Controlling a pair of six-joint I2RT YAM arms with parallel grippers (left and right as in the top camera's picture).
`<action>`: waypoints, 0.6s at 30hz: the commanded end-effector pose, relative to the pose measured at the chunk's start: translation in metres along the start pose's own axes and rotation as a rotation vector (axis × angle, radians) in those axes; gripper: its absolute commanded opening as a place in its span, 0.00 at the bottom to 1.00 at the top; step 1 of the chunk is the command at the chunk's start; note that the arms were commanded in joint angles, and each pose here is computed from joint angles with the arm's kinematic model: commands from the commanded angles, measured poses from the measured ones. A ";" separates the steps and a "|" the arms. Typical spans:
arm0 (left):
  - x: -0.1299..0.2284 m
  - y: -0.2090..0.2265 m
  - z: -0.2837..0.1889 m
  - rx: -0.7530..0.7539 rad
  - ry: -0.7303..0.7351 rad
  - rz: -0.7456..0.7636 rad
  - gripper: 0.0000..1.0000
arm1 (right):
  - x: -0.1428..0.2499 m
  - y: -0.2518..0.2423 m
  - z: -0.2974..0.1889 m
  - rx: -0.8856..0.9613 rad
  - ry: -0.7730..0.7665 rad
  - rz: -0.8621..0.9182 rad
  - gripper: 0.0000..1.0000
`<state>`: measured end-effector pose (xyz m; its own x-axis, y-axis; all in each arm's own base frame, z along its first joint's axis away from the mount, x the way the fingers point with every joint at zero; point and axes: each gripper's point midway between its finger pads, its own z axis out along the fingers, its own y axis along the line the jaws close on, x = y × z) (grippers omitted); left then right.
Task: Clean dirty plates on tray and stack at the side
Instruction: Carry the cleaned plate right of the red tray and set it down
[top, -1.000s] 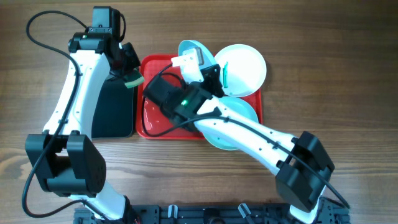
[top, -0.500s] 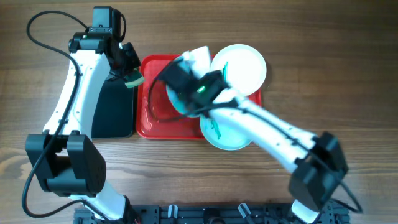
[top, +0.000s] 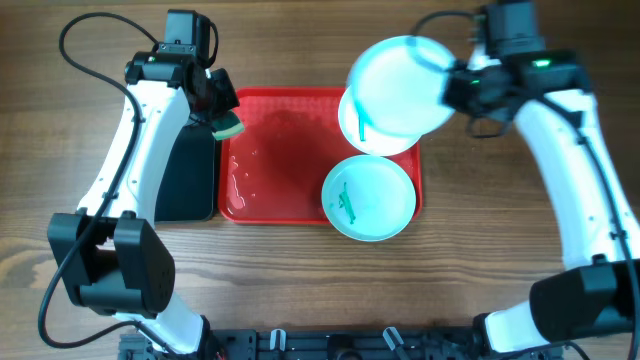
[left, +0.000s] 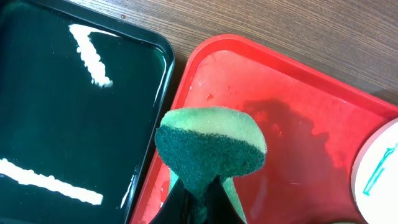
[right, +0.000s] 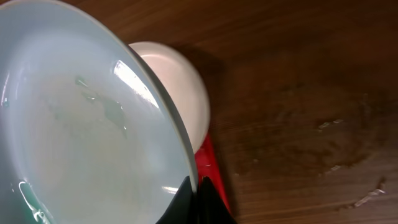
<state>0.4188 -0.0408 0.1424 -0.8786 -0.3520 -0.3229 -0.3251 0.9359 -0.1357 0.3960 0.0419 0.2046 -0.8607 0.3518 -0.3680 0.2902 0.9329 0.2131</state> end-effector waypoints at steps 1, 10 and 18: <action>0.003 -0.002 0.005 0.009 0.017 -0.004 0.04 | -0.009 -0.045 -0.006 0.002 0.011 0.114 0.04; -0.001 -0.004 0.005 0.017 0.000 -0.005 0.04 | 0.013 -0.156 0.022 0.118 0.085 0.350 0.04; -0.001 -0.004 0.005 0.018 -0.002 -0.005 0.04 | 0.040 -0.182 0.065 0.145 0.092 0.394 0.04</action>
<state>0.4238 -0.0414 0.1441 -0.8715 -0.3524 -0.3411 -0.3217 0.9357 -0.1447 0.3394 -0.1117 0.1029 -0.7015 0.6865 -0.1913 0.6633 0.7271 0.1772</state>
